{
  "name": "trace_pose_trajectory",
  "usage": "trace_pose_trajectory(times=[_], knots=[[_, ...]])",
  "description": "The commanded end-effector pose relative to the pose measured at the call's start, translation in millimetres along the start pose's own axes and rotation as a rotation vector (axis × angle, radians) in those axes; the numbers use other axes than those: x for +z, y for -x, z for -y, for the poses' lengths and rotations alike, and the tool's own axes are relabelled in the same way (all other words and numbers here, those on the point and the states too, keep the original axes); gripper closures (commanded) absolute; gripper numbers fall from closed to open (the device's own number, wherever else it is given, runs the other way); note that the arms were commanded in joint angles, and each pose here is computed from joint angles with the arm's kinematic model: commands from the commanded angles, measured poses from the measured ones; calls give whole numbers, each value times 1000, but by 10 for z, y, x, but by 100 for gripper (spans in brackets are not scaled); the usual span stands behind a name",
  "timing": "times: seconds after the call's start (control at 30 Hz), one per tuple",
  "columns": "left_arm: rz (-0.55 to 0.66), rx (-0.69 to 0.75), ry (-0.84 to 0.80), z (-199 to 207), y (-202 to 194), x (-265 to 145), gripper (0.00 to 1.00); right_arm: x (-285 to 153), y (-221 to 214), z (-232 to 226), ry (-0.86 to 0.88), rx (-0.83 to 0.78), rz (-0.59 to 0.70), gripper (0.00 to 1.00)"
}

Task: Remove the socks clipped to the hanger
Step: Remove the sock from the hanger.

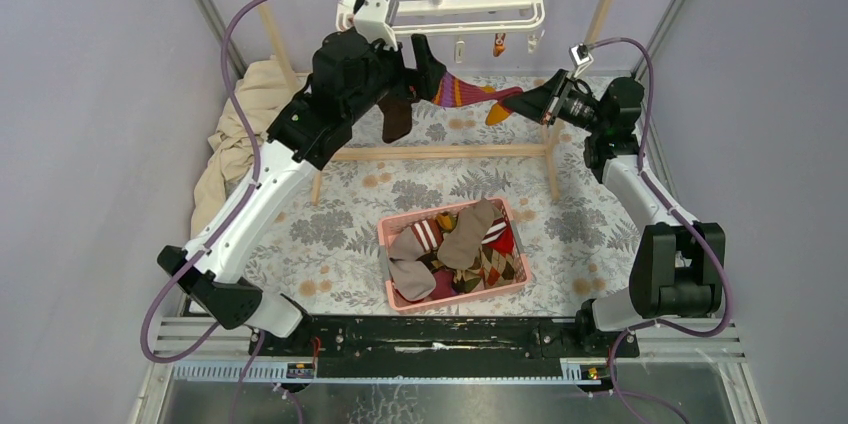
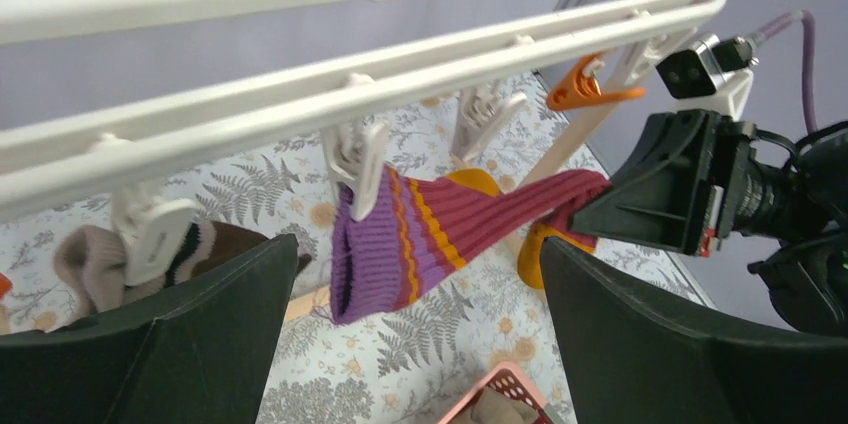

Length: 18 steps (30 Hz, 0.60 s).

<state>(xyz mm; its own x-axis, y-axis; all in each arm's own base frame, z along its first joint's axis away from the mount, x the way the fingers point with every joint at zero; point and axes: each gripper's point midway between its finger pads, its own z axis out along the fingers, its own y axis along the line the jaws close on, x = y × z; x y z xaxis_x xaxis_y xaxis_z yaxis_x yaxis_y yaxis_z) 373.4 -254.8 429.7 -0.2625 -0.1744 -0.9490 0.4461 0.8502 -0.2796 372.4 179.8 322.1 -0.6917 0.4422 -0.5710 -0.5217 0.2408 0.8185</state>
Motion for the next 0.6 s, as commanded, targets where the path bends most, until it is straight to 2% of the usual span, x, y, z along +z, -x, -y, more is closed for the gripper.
trace_pose_trajectory(times=[0.0,0.07,0.43,0.57], knots=[[108,16,-1,-87,265,68,2,-14,124,-295,80,-76,-6,100],[113,18,-5,-100,259,94,2,-13,119,-288,84,-72,-7,100],[104,20,-44,-63,211,223,25,-17,143,-293,91,-63,-3,100],[94,21,-43,-72,171,278,29,-24,151,-302,94,-60,1,100]])
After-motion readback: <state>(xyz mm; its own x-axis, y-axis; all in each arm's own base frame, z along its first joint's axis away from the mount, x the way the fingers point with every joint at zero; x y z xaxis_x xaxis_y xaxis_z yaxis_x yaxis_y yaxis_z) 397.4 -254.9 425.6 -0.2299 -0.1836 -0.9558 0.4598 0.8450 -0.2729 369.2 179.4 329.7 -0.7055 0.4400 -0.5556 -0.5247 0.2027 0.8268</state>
